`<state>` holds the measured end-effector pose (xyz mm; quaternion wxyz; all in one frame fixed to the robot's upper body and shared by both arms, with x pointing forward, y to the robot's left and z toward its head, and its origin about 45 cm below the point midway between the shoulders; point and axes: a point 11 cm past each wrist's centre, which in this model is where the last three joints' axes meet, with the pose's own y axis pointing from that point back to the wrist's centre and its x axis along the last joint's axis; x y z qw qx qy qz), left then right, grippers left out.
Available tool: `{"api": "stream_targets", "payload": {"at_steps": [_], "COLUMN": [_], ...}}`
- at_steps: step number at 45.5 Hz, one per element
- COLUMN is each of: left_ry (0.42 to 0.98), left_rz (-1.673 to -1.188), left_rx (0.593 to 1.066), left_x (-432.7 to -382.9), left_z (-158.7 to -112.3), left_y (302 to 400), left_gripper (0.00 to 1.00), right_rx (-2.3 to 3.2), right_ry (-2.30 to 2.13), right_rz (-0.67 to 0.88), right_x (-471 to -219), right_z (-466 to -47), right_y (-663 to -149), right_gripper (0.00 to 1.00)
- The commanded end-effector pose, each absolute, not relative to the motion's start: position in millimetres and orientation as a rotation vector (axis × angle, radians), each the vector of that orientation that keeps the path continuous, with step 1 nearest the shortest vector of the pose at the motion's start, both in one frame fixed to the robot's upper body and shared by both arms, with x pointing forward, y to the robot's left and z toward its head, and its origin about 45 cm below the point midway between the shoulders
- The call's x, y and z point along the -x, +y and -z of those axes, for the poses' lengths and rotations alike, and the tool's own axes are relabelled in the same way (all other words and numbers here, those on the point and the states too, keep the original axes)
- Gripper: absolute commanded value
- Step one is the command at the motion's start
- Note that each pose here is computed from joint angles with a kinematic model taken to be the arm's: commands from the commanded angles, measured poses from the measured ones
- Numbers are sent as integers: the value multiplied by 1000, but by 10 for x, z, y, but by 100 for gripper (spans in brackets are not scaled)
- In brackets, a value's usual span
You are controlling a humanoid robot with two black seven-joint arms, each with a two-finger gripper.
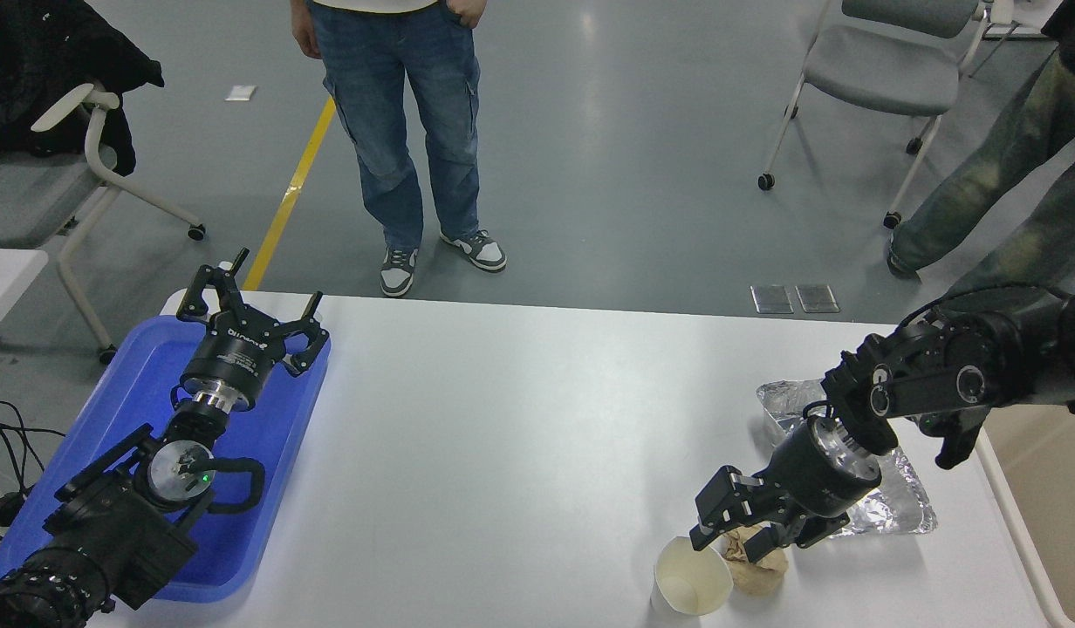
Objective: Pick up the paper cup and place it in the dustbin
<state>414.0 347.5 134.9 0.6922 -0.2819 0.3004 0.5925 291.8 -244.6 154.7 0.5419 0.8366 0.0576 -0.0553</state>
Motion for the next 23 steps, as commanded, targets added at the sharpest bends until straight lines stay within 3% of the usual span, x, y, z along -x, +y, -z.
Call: {"api": "stream_targets", "payload": {"at_steps": [1, 5, 23], "left_ry": [671, 671, 671], "left_rz": [-1324, -1324, -1324], "left_rx": [630, 630, 630], "left_x": [-4140, -4140, -4140], "left_z": [-1348, -1348, -1348], "left_y": [3476, 3476, 3476], "left_gripper": [100, 100, 100], "right_rx": [-1989, -1985, -1920], "right_ry": [129, 137, 215], "right_rz": [112, 83, 10], "right_x": [-2915, -2913, -2845], "right_z": [-1518, -1480, -1378], "right_y": [-2431, -2387, -2395], "right_gripper": [84, 79, 80]}}
